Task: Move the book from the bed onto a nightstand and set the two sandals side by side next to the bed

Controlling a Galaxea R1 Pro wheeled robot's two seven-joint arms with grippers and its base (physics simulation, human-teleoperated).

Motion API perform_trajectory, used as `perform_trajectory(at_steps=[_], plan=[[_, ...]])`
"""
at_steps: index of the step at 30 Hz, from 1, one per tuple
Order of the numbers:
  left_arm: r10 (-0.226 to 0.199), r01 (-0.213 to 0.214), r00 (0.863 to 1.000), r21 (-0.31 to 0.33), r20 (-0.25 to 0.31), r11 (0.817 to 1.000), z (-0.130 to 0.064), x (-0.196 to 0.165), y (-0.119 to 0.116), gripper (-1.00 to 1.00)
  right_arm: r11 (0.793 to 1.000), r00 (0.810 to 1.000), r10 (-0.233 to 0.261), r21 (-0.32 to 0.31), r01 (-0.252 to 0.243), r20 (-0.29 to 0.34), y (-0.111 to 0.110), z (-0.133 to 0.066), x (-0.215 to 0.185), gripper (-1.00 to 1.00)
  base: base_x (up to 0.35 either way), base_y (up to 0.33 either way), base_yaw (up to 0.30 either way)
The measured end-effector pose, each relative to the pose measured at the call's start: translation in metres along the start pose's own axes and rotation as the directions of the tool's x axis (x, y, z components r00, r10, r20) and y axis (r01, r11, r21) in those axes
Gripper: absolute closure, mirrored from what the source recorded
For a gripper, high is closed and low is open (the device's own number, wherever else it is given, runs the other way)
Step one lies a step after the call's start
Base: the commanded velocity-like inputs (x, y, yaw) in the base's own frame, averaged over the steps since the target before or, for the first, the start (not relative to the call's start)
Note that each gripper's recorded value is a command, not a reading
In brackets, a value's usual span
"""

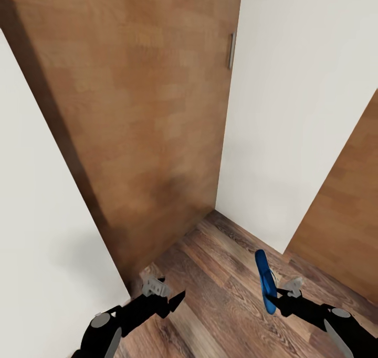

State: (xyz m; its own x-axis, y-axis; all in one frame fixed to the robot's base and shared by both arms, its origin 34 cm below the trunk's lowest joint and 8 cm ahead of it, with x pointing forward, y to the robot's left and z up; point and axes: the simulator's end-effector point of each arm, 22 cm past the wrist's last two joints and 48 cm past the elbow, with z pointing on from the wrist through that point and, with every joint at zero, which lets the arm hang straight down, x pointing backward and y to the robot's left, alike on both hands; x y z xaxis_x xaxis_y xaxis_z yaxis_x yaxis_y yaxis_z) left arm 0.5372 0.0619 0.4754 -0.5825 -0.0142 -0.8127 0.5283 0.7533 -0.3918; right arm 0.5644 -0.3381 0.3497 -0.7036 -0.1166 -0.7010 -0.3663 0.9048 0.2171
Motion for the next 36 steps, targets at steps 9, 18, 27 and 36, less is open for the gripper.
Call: perform_trajectory(at_steps=[9,18,27,36], plan=[[-0.024,0.023,0.998,-0.012,-0.064,1.000,-0.008,0.020,0.010,-1.00,0.974,0.984,0.126,-0.173,-0.147,-0.126,0.011,-0.054,0.048,1.00,0.000,0.000,0.000],[0.003,-0.002,0.999,0.028,-0.050,1.000,-0.008,-0.009,-0.015,-1.00,0.964,0.981,0.155,-0.201,-0.176,-0.116,0.020,-0.066,0.031,1.00,0.000,0.000,0.000],[0.007,-0.004,0.998,0.041,-0.058,0.999,-0.012,-0.025,-0.026,-1.00,0.955,0.957,0.224,-0.154,-0.253,-0.185,0.017,-0.088,0.054,1.00,0.000,0.000,0.000],[-0.004,0.006,0.999,0.049,-0.054,0.999,-0.014,-0.044,-0.038,-1.00,0.956,0.957,0.223,-0.150,-0.252,-0.184,0.019,-0.099,0.039,1.00,0.000,0.000,0.000]])
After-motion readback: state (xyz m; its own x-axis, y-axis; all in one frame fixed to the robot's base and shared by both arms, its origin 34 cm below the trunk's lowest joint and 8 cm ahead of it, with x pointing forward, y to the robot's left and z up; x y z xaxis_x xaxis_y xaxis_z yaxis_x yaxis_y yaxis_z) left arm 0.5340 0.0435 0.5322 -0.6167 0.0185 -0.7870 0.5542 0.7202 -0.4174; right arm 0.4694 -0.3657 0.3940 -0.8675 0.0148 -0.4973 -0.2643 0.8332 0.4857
